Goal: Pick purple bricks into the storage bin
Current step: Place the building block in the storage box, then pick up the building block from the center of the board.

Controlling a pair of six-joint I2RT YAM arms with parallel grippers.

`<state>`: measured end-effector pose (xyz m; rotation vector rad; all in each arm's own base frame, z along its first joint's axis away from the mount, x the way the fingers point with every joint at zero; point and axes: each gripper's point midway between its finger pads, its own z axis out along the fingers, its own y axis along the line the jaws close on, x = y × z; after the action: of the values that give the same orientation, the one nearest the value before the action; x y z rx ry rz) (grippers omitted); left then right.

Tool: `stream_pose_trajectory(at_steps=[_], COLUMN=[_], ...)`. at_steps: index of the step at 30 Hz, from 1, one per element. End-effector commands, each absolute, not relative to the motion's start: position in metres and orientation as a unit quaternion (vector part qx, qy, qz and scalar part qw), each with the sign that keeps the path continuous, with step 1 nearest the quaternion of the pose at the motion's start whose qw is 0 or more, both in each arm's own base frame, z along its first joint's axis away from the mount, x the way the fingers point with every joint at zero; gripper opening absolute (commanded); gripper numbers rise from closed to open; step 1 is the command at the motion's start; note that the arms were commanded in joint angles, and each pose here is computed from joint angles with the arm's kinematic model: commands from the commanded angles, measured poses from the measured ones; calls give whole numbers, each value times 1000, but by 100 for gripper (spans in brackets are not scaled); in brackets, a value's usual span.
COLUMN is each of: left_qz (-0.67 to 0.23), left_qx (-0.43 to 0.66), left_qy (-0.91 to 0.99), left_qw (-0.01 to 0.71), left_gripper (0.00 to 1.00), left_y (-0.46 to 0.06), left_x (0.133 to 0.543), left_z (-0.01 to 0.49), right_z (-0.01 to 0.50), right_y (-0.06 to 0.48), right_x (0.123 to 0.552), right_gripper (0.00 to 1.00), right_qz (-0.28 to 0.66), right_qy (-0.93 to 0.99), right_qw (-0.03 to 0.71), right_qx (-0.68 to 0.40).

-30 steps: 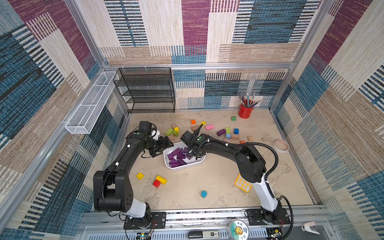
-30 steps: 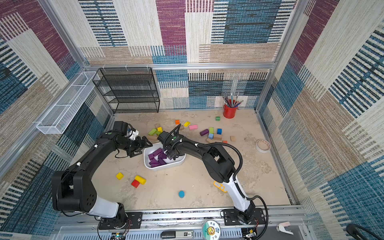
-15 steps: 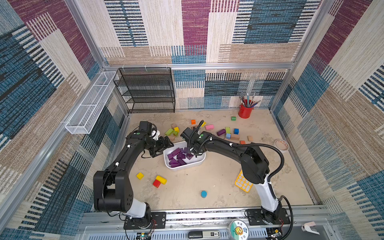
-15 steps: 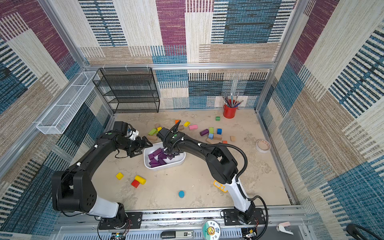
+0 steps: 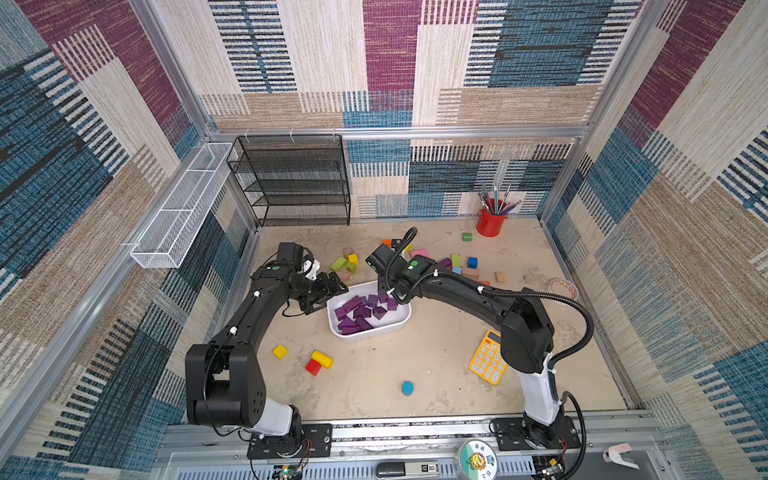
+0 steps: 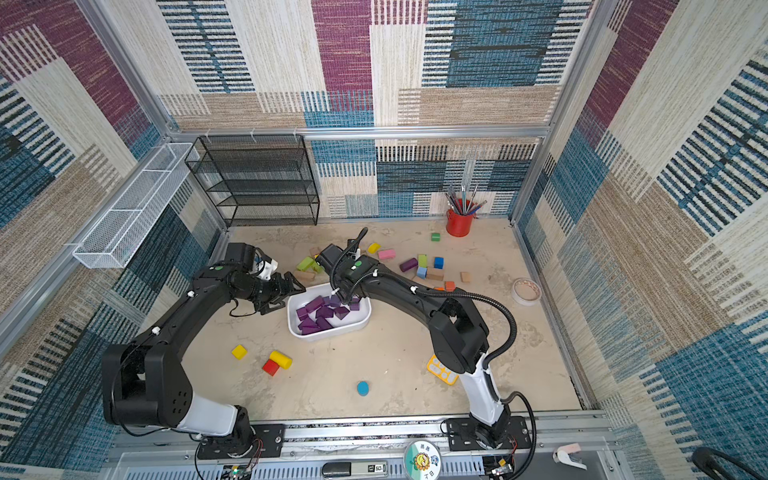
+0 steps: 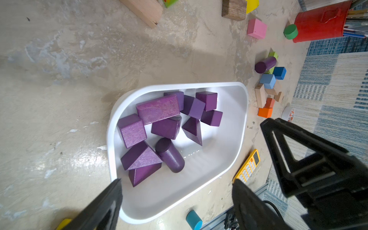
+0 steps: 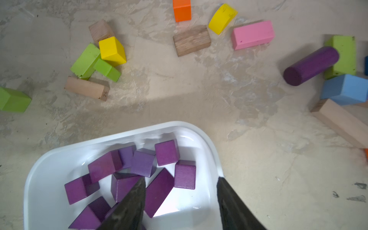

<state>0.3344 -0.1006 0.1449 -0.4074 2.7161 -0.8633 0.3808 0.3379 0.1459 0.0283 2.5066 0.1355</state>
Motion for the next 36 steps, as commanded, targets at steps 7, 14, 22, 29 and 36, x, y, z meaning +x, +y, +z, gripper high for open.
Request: stream_pose_trajectory(at_steps=[7,14,22,29,36], left_qz=[-324,-352,-347,-331,-274], left_qx=[-141,-126,-116,-112,-97], left_qy=[923,910,906,908,922], left_qw=[152,179,213,231,256], left_gripper=[89,92,96,99,99], left_y=[-106,-113,-109,-107,-99], left_x=[338,335,332,332,329], left_z=[160,178,190,191,188], right_z=[164,180,195,209,211], right_y=[306,282,251,231,220], right_x=[393,403,423,453,486], right_gripper=[60,61,65,70,76], right_qz=[31,36,78,111,158], right_qy=[943,937,925,911,899], right_qw=[330,338,344,351,348], right_qx=[42,78,139,187,214])
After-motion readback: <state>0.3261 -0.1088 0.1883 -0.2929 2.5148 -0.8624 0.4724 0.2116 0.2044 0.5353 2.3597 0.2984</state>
